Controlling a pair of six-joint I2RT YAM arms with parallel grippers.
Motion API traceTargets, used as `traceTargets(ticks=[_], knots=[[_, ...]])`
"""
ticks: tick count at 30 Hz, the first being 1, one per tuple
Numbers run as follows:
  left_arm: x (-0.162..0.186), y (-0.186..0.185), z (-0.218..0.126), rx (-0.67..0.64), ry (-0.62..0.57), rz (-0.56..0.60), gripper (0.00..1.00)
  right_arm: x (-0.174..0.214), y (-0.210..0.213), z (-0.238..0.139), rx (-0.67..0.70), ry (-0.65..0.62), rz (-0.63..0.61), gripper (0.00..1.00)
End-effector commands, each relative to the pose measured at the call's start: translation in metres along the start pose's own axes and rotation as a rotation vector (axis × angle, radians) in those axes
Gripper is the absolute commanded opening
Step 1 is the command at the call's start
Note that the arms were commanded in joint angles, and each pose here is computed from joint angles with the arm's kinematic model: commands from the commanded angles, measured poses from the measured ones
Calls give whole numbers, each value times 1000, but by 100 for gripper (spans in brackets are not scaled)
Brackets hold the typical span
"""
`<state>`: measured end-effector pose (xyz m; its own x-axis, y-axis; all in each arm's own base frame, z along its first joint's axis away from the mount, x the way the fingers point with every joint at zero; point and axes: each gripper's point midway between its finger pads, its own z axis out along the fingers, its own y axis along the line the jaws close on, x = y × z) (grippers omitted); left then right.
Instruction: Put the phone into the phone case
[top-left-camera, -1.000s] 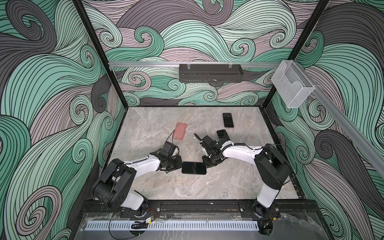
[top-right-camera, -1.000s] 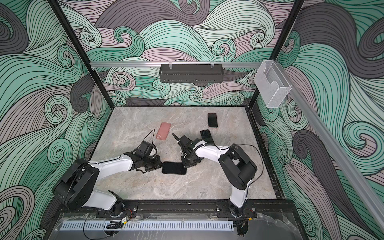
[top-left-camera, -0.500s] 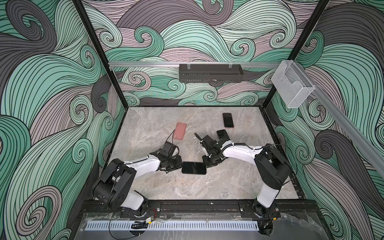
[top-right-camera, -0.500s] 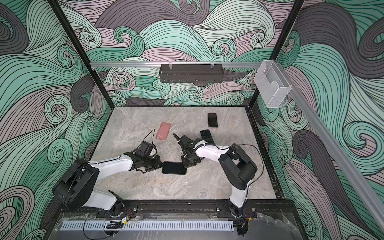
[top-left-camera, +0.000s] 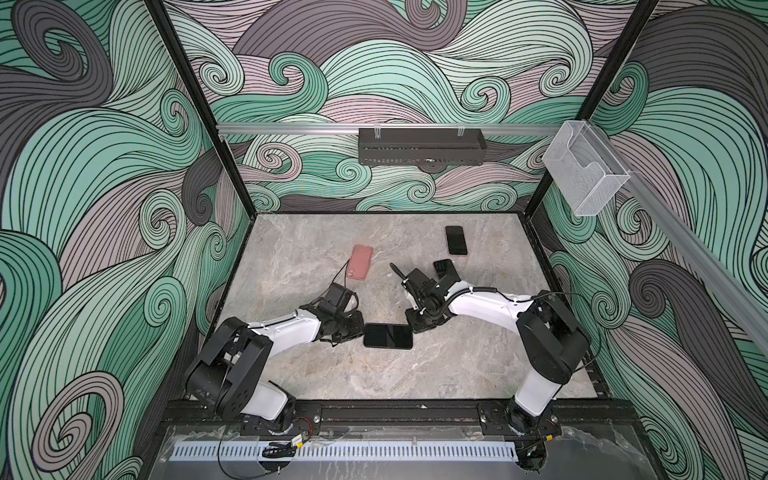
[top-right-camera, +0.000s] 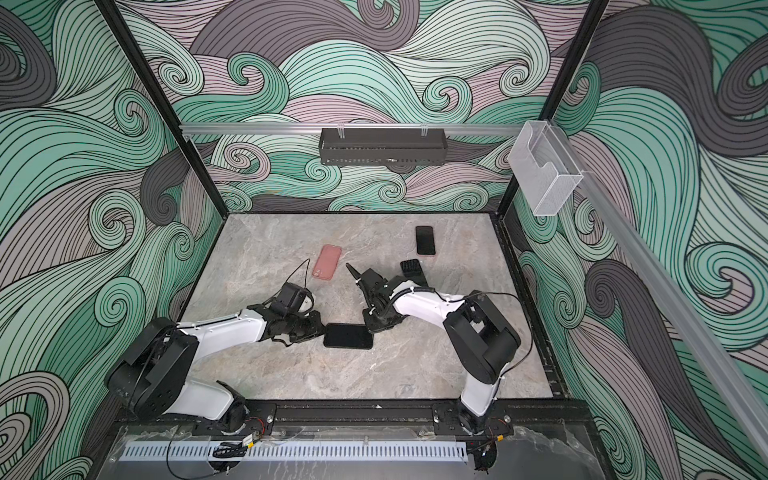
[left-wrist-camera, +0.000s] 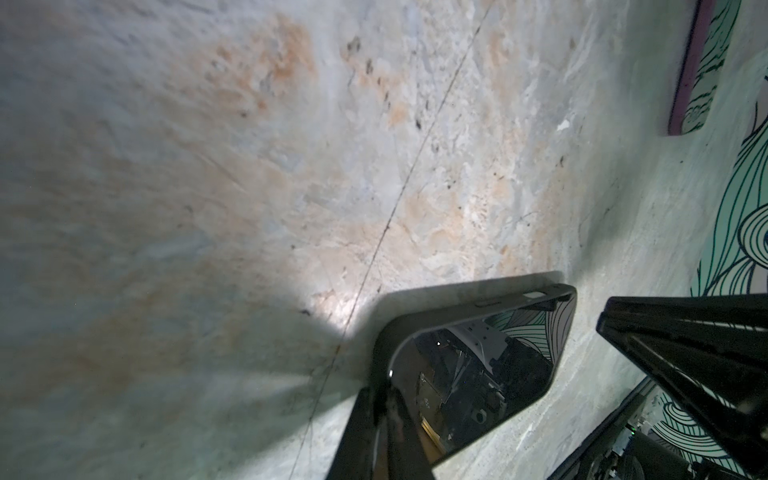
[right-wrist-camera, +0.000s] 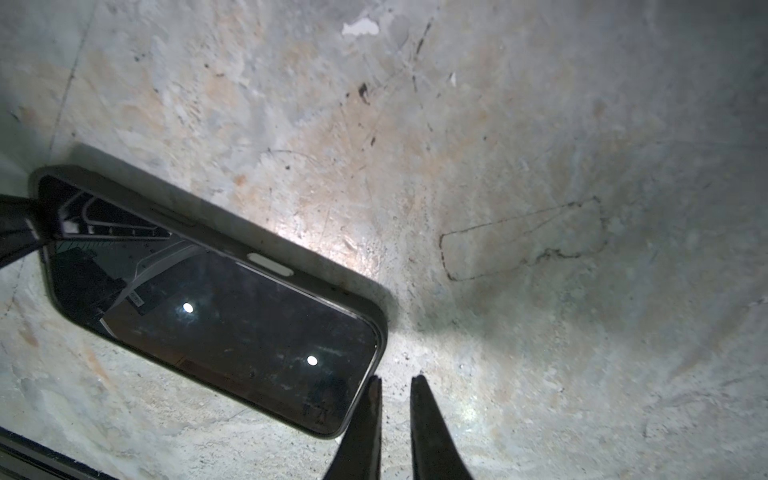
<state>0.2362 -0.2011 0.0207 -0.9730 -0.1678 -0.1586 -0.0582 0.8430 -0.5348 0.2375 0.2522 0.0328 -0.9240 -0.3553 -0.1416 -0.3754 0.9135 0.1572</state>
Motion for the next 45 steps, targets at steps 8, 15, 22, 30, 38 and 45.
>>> traceTargets(ticks=[8,15,22,30,38,45], knots=[[5,3,-3,-26,9,-2,11,-1,8,7,-50,14,8,17],[5,4,-3,-26,9,-3,11,2,6,17,-40,41,11,17],[4,3,-4,-25,7,0,11,12,-5,32,10,89,20,17],[4,3,-3,-20,5,-1,11,26,-8,46,52,151,-1,16],[4,3,-3,-25,6,-5,11,40,-14,55,104,204,-24,16],[-9,0,-30,-68,-63,-20,21,24,-2,32,66,139,-142,27]])
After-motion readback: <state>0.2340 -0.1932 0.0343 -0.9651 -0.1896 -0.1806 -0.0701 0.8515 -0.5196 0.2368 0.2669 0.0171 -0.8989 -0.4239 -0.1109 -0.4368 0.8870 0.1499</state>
